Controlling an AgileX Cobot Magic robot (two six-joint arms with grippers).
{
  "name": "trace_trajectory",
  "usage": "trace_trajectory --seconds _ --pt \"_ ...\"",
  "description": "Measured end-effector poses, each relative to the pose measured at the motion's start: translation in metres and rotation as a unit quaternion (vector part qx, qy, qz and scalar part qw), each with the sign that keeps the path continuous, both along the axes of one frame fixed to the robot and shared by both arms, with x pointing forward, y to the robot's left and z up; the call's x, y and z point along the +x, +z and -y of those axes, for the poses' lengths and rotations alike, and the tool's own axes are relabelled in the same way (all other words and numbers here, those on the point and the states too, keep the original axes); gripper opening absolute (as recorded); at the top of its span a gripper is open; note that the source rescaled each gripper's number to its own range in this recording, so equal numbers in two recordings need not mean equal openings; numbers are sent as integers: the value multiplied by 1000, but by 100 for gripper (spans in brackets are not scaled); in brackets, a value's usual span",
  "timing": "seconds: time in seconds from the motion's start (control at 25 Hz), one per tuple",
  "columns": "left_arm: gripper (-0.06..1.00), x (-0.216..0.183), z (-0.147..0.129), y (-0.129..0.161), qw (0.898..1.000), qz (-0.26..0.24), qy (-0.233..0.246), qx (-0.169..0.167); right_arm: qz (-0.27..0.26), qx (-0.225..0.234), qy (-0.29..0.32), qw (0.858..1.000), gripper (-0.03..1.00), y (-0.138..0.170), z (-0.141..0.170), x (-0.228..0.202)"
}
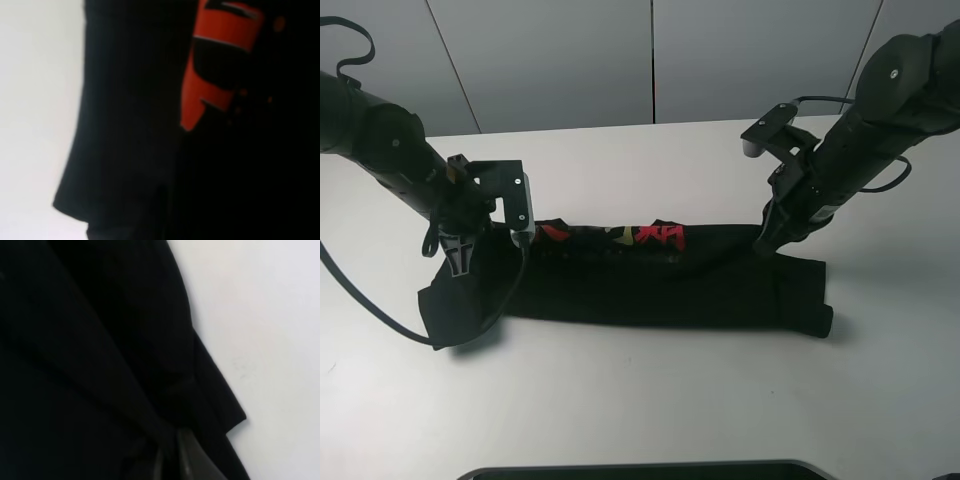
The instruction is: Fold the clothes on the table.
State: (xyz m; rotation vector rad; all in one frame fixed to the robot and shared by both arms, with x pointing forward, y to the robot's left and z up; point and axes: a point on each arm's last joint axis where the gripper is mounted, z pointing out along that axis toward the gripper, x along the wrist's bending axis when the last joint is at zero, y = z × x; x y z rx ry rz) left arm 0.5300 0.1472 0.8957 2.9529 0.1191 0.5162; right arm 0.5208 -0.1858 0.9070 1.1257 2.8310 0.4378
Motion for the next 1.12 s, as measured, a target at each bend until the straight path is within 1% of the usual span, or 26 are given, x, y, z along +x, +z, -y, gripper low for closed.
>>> trace_trajectory --seconds 0.28,0.4,0.52,0.6,0.64,0.68,0.72,0.76,0.8,0.84,0.88,0.96,1.0,1.04,1.12 --pt "1 13 10 4 996 74 -11 -54 -12 -8 -2 1000 0 -15 0 2" --pt "1 17 13 -3 994 85 -14 -64 -7 -8 -3 1000 0 -16 0 3" --pt "1 24 17 -13 994 84 -15 -65 0 -6 -15 1000 2 -16 0 5" --pt "1 28 19 -19 995 80 -15 -63 6 -4 -25 1000 11 -15 0 7" --pt "3 29 20 -19 995 81 -15 -63 9 -3 -30 1000 21 -15 0 7" --pt "6 31 21 -19 994 82 -14 -65 12 -2 -36 999 34 -15 0 8" --pt "11 33 22 -18 994 84 -9 -69 18 -1 -41 999 49 -15 0 9" --pt "19 35 23 -16 993 86 0 -75 24 1 -48 999 62 -14 0 11" --pt "29 37 24 -14 993 87 14 -84 33 3 -55 998 76 -14 0 13" --pt "39 39 25 -12 991 87 29 -93 41 5 -62 997 88 -14 0 14" --pt "52 41 26 -10 990 87 43 -103 47 5 -65 997 95 -13 0 15" --pt "78 43 28 -8 986 83 79 -123 53 -2 -59 997 99 -13 1 16" --pt "87 44 28 -4 983 83 95 -133 55 -6 -54 997 99 -13 2 16" --pt "95 44 28 -1 981 84 105 -141 56 -11 -51 997 100 -14 2 16" --pt "98 43 27 9 976 87 125 -156 53 -15 -55 997 100 -14 3 16"
